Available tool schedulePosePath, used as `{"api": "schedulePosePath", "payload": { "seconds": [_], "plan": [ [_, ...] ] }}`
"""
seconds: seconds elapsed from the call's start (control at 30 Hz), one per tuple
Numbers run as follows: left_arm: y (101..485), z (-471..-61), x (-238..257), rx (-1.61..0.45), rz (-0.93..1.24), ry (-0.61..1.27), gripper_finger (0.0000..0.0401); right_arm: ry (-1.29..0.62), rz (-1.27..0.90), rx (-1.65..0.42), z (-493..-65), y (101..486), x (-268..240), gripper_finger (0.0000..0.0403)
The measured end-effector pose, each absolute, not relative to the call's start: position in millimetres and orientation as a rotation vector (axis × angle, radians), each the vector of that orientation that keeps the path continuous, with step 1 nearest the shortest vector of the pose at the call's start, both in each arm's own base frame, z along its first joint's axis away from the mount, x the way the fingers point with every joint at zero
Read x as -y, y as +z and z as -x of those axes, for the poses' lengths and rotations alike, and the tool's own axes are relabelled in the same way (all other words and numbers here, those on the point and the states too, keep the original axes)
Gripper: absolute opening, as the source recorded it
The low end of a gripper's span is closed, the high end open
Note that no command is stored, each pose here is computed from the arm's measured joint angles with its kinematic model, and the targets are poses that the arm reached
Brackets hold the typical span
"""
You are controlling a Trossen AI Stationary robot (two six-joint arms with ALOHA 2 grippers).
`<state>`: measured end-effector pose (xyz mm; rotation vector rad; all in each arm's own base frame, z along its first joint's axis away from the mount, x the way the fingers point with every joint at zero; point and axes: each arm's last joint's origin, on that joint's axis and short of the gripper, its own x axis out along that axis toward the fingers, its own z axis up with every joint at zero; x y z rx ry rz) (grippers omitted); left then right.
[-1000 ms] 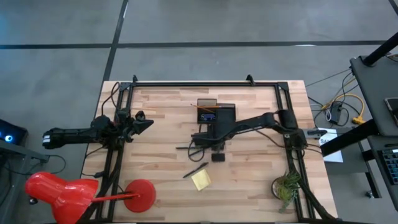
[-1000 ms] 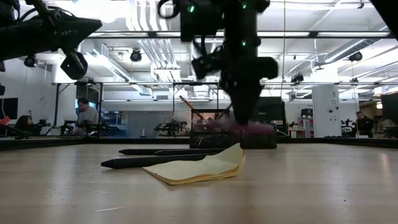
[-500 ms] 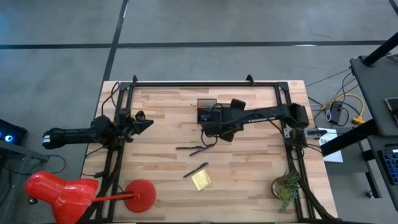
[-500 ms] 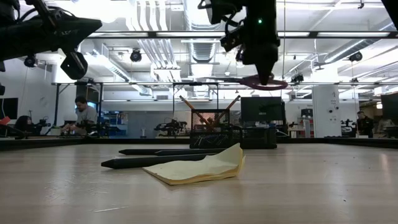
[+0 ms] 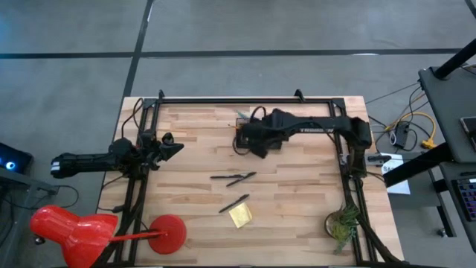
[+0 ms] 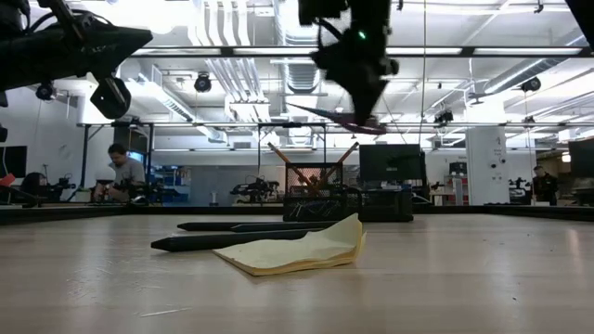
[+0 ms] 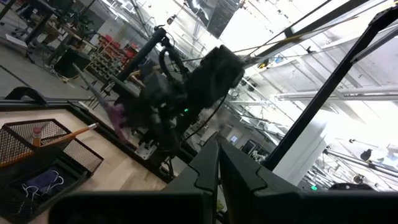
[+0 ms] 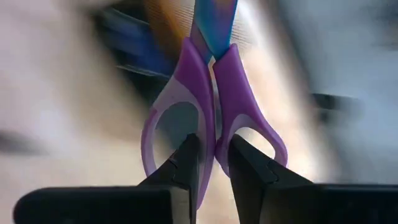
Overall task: Pick and place office supplies into organizer
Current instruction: Put the purple scissors into the desk organizer
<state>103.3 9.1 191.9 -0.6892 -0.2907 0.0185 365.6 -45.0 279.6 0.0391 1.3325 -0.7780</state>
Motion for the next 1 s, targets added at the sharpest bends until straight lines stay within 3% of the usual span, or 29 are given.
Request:
{"api": "schedulePosePath", "payload": {
  "seconds": [0.1,0.23,0.33,0.47,0.67,0.87,1.0],
  "plan": [
    [192,-103,-9,0.29,0.689,0.019,0.0,-0.572,-0.324,-1.159,-378,293,49,0.0052],
    [192,-103,-9,0.29,0.689,0.019,0.0,-0.336,-0.546,-0.907,-395,314,55,0.0051],
    [192,-103,-9,0.29,0.689,0.019,0.0,-0.245,-0.734,-0.836,-397,323,63,0.0051],
    [192,-104,-9,0.289,0.69,0.019,0.0,-0.162,-0.892,-0.737,-400,334,68,0.0051],
    [192,-103,-9,0.289,0.69,0.019,0.0,0.091,-1.109,-0.351,-420,362,67,0.0052],
    [192,-103,-9,0.289,0.689,0.019,0.0,0.276,-1.366,0.171,-423,362,57,0.0053],
    [192,-104,-9,0.289,0.689,0.019,0.0,0.263,-1.542,0.4,-414,338,49,0.0054]
  ]
}}
